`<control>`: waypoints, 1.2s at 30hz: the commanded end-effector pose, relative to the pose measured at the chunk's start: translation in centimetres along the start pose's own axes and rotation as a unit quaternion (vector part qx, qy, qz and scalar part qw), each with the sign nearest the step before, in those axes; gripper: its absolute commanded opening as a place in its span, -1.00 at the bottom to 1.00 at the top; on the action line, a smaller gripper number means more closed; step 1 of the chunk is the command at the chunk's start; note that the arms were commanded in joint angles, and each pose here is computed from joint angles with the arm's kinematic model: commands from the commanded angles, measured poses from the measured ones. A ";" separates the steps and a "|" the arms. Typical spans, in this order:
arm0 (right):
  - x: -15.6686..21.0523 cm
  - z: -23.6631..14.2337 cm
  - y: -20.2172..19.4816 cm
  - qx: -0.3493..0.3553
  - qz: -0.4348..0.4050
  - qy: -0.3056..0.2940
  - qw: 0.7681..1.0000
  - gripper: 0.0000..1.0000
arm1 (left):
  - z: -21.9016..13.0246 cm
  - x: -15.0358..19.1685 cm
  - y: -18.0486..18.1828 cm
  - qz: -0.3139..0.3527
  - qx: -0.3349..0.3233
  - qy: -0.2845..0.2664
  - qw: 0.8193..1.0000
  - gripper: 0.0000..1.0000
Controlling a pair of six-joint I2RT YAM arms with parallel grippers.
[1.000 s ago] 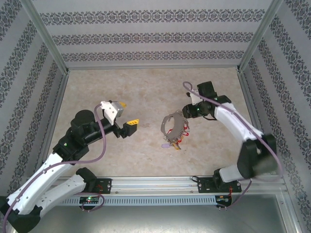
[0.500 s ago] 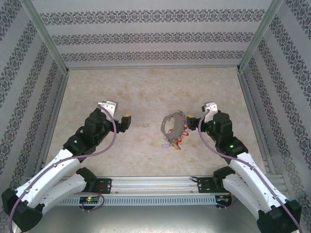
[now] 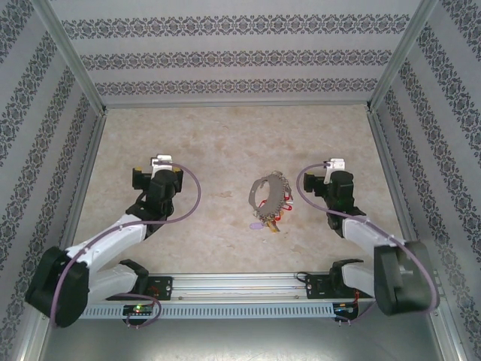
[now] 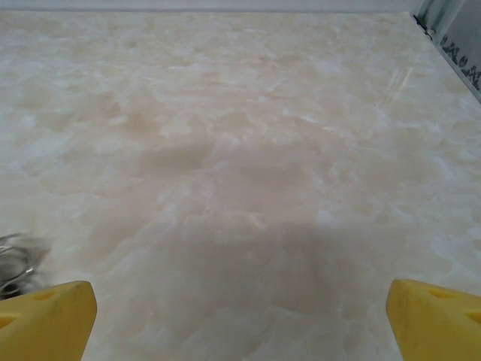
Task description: Put the keys on the keyring
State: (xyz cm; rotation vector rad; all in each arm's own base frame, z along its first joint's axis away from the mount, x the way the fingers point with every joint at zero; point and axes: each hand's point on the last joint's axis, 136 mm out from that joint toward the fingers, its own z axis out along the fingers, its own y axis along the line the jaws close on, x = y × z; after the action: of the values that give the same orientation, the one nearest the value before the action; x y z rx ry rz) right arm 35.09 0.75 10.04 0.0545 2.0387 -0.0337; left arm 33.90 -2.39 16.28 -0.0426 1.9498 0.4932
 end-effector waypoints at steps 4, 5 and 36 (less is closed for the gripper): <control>-4.2 2.1 -0.1 0.001 -0.016 -0.088 0.996 0.96 | 4.0 0.5 0.0 -0.033 0.005 -0.046 0.998 1.00; -3.7 2.5 -0.2 0.002 -0.013 -0.083 0.996 0.96 | 4.5 1.0 0.0 -0.036 0.005 -0.048 0.998 1.00; -2.6 3.8 -1.2 0.018 0.006 -0.079 0.997 0.96 | 8.1 4.7 0.7 -0.098 0.067 -0.058 0.991 1.00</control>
State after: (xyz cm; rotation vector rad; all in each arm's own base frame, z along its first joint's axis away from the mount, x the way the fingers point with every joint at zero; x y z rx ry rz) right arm 38.93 -0.87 9.48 0.0790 1.9215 -0.0718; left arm 38.42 1.89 8.63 -0.0915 1.8757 0.2379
